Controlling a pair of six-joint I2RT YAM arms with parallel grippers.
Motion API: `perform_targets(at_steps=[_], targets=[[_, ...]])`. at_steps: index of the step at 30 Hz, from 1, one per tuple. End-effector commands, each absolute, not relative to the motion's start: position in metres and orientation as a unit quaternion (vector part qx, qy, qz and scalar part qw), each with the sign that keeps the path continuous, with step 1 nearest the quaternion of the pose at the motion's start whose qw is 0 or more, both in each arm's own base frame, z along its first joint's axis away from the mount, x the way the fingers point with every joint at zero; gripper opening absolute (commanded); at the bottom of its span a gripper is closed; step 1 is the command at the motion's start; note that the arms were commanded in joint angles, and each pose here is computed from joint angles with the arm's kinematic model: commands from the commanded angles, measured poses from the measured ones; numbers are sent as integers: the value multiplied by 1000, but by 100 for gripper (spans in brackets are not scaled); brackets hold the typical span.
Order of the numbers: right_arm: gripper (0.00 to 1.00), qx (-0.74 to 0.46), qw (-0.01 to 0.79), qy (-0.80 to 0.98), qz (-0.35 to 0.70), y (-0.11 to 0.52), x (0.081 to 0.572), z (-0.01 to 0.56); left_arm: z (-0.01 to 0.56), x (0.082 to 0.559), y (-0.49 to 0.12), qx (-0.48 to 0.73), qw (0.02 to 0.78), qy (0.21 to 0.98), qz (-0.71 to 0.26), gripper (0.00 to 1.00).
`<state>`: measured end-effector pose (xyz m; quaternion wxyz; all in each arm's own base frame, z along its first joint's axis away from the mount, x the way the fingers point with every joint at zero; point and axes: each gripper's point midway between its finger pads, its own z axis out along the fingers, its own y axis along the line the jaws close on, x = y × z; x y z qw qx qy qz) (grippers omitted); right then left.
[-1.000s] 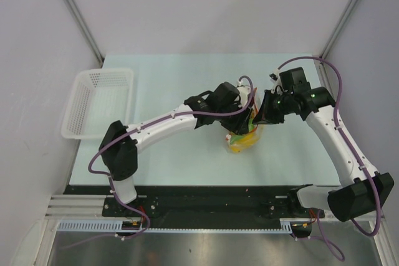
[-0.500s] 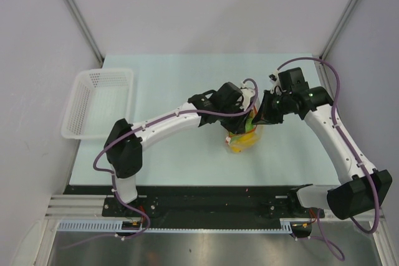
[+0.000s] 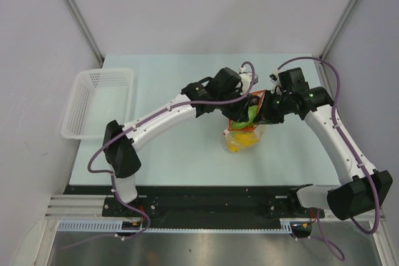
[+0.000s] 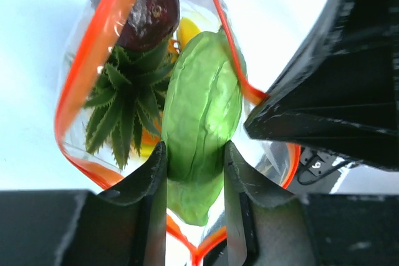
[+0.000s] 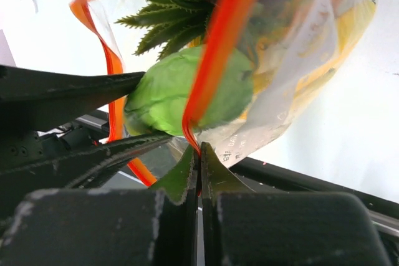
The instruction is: Open the zip-top bag and remove the fake food
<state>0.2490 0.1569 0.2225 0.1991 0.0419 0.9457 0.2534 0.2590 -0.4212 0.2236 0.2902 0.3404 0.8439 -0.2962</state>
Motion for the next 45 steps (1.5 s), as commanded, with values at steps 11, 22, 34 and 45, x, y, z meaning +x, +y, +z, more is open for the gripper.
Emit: perform_targets(at_steps=[11, 22, 34, 45], targets=[[0, 30, 221, 948, 228, 147, 251, 225, 373, 260, -379, 235, 417, 780, -402, 0], [0, 10, 238, 941, 240, 149, 252, 245, 379, 255, -315, 145, 435, 799, -390, 0], [0, 21, 220, 942, 253, 148, 252, 242, 321, 328, -68, -161, 526, 825, -131, 0], [0, 9, 205, 946, 251, 151, 260, 242, 228, 397, 65, -189, 482, 855, 14, 0]])
